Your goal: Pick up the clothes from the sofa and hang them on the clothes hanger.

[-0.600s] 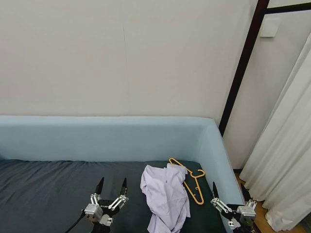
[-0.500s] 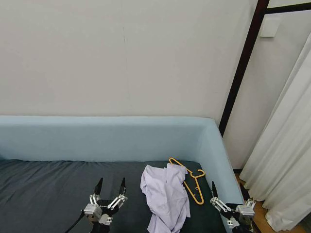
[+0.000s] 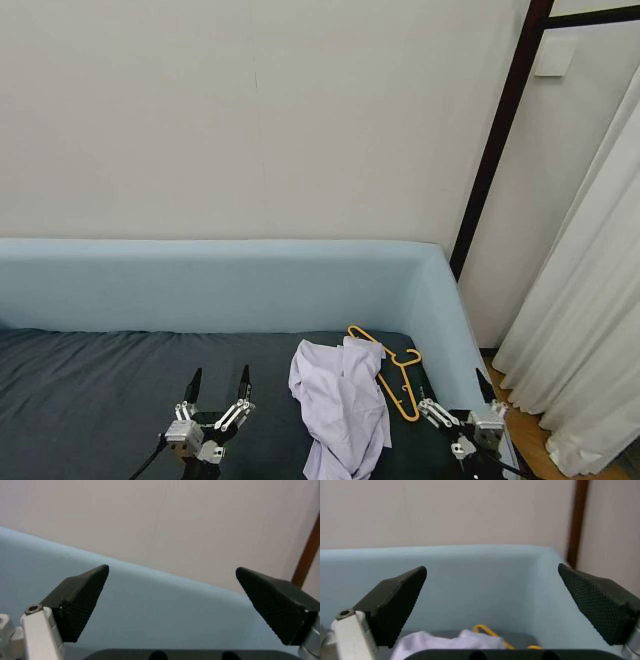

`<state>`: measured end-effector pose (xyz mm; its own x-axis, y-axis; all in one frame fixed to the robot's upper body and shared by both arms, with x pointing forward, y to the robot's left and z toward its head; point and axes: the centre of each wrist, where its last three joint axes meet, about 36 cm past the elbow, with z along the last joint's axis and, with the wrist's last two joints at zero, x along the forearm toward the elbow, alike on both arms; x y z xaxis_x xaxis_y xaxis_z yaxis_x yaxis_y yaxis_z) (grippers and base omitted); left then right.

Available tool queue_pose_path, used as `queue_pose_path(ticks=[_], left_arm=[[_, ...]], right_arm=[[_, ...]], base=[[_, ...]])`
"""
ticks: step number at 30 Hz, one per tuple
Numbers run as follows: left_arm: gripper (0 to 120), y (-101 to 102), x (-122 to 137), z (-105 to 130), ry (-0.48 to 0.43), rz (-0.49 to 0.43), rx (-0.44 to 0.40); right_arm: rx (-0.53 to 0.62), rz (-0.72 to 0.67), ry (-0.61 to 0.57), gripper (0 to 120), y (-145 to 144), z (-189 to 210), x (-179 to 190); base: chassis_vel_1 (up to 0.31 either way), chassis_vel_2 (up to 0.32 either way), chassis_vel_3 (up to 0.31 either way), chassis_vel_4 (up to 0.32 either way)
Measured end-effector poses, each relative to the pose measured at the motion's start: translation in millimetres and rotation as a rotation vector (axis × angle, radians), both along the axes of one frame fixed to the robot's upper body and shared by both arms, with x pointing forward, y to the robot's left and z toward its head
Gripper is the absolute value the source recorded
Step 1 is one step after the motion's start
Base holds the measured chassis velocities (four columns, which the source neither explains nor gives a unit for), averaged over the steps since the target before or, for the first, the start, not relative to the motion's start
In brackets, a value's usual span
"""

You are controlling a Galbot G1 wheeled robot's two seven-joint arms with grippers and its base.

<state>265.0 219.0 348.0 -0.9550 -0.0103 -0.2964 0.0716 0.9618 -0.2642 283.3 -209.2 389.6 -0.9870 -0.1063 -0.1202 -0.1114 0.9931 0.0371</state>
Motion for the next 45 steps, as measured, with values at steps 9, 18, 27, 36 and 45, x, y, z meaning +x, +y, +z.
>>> queue_pose_path(ticks=[9, 18, 27, 36, 45], left_arm=[[100, 30, 3, -20, 0.103, 0.096, 0.063], [100, 54, -10, -22, 0.151, 0.174, 0.091], [100, 63, -16, -16, 0.157, 0.225, 0.095], [100, 65, -17, -15, 0.141, 0.243, 0.089], [100, 62, -16, -16, 0.132, 0.258, 0.079]], right_arm=[[0.273, 0.329, 0.339, 100, 4, -14, 33], [0.203, 0.331, 0.481, 100, 7, -75, 78], [0.088, 0.310, 0.496, 84, 50, -116, 71], [0.034, 0.279, 0.524, 52, 61, -134, 60], [0.062, 0.260, 0.533, 20, 63, -130, 51]], base=[[0.000, 0.000, 0.000, 0.000], [0.000, 0.000, 0.000, 0.000], [0.000, 0.000, 0.000, 0.000], [0.000, 0.000, 0.000, 0.000], [0.000, 0.000, 0.000, 0.000]])
